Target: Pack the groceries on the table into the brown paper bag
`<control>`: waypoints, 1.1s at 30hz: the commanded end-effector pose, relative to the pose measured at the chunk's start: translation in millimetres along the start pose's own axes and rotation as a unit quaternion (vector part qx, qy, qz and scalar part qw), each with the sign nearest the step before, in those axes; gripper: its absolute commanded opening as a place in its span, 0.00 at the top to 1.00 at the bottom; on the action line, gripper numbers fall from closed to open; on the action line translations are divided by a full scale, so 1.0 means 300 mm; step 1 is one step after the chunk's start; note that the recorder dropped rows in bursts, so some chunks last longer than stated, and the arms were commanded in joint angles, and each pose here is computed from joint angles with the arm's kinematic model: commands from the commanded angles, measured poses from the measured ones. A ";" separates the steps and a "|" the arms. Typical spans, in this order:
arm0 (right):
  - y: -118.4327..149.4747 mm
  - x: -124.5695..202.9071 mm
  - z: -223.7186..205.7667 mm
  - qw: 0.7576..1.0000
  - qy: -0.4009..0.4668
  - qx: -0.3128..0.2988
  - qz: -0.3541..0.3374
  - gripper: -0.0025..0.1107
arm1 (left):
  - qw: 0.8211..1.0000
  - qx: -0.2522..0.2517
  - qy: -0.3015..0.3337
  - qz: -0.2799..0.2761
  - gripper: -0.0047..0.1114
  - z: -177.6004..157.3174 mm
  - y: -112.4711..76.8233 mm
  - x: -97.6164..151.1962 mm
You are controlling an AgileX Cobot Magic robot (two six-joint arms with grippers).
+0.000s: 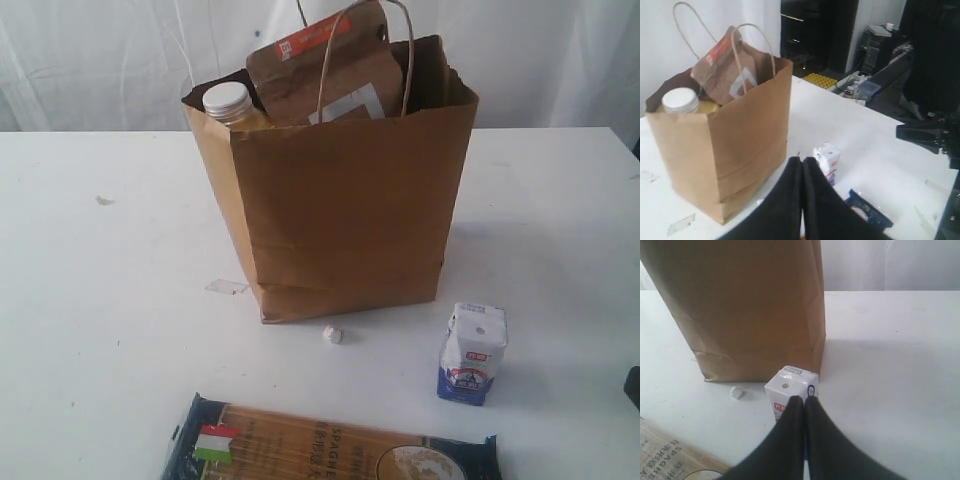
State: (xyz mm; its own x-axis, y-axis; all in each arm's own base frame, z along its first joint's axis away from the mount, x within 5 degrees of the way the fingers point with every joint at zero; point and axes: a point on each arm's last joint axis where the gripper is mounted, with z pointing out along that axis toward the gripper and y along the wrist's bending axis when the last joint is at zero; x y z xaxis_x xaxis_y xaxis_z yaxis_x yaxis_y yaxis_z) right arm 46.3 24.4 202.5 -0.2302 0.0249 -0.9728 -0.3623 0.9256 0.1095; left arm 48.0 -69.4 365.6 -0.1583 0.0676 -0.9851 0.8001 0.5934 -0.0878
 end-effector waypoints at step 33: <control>-0.002 0.003 0.000 1.000 -0.004 0.003 0.000 0.98 | 0.956 -0.278 0.068 -0.062 0.96 -0.029 0.150 0.659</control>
State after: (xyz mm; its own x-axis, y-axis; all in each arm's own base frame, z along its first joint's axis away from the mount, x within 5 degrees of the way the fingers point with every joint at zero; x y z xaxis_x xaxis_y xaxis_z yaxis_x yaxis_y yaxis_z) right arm 46.1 24.3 202.0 -0.2286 0.0254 -0.9732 -0.3625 0.9255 0.1093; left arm 47.4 -22.5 168.6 -0.3428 0.0647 -0.9372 0.3529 0.9334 -0.0646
